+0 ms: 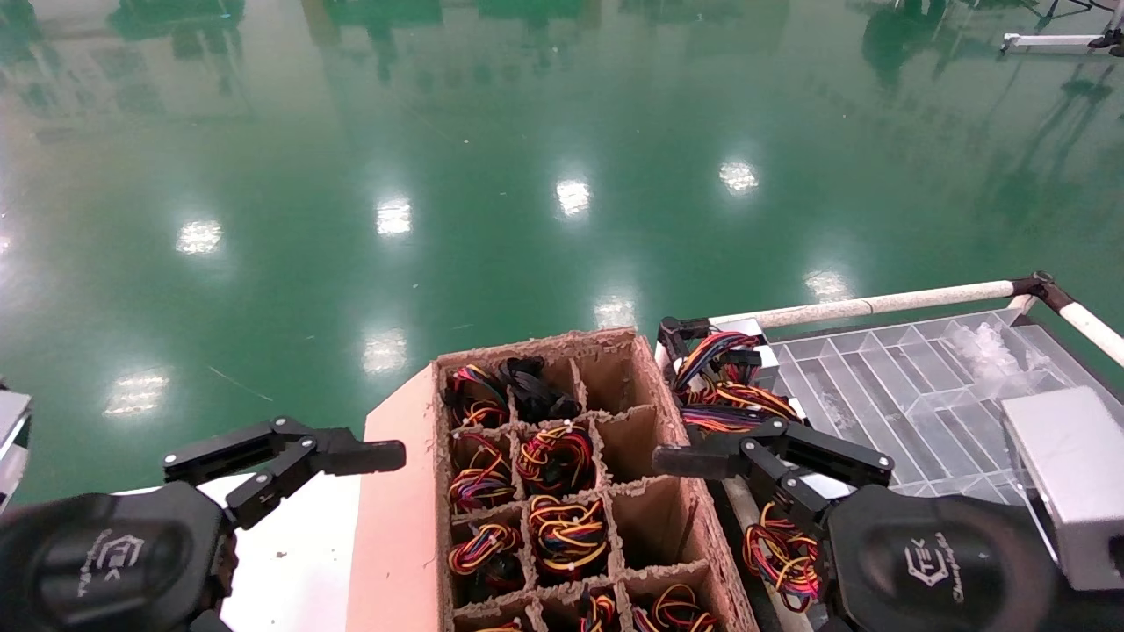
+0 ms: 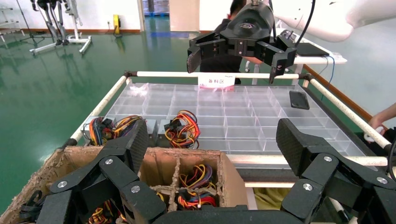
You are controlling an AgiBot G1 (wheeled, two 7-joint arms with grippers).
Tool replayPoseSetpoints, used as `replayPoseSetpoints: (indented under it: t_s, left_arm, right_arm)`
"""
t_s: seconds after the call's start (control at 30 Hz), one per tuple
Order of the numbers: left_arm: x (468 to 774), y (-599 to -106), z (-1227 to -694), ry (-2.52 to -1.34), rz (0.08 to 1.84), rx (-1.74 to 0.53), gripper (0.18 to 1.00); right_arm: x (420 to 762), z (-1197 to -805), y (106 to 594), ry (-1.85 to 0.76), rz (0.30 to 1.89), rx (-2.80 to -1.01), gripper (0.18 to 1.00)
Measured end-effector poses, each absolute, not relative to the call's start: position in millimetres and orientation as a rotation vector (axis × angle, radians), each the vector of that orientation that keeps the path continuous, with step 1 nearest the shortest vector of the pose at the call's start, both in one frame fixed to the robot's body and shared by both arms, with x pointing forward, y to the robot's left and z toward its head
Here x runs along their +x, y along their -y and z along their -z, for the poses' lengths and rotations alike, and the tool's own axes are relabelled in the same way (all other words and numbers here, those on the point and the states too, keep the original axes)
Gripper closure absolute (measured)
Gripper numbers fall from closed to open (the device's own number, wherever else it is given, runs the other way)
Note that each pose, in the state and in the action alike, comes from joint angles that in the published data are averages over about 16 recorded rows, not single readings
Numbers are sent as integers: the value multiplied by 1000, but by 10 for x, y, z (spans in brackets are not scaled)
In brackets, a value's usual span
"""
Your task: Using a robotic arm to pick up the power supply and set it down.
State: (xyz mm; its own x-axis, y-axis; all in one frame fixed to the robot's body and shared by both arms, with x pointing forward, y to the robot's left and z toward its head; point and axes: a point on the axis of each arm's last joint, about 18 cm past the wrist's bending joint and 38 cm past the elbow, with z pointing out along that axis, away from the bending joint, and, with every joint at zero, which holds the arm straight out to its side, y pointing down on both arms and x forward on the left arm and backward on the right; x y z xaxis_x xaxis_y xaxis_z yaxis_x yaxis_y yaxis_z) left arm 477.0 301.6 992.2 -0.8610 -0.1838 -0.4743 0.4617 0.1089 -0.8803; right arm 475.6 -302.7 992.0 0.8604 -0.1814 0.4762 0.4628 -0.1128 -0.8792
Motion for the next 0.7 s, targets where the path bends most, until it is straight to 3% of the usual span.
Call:
replayPoseSetpoints:
  t_s: [0.37,0.7]
  left_arm:
    - [4770,-3016,-9922,-1920,1803,270,199]
    - [4770,-3016,-9922,-1920,1803,270,292]
  right_arm:
    - [4756,-9920,3027,226,554,-1595,178]
    - [4760,-9915,3033,222,554,-1597,178]
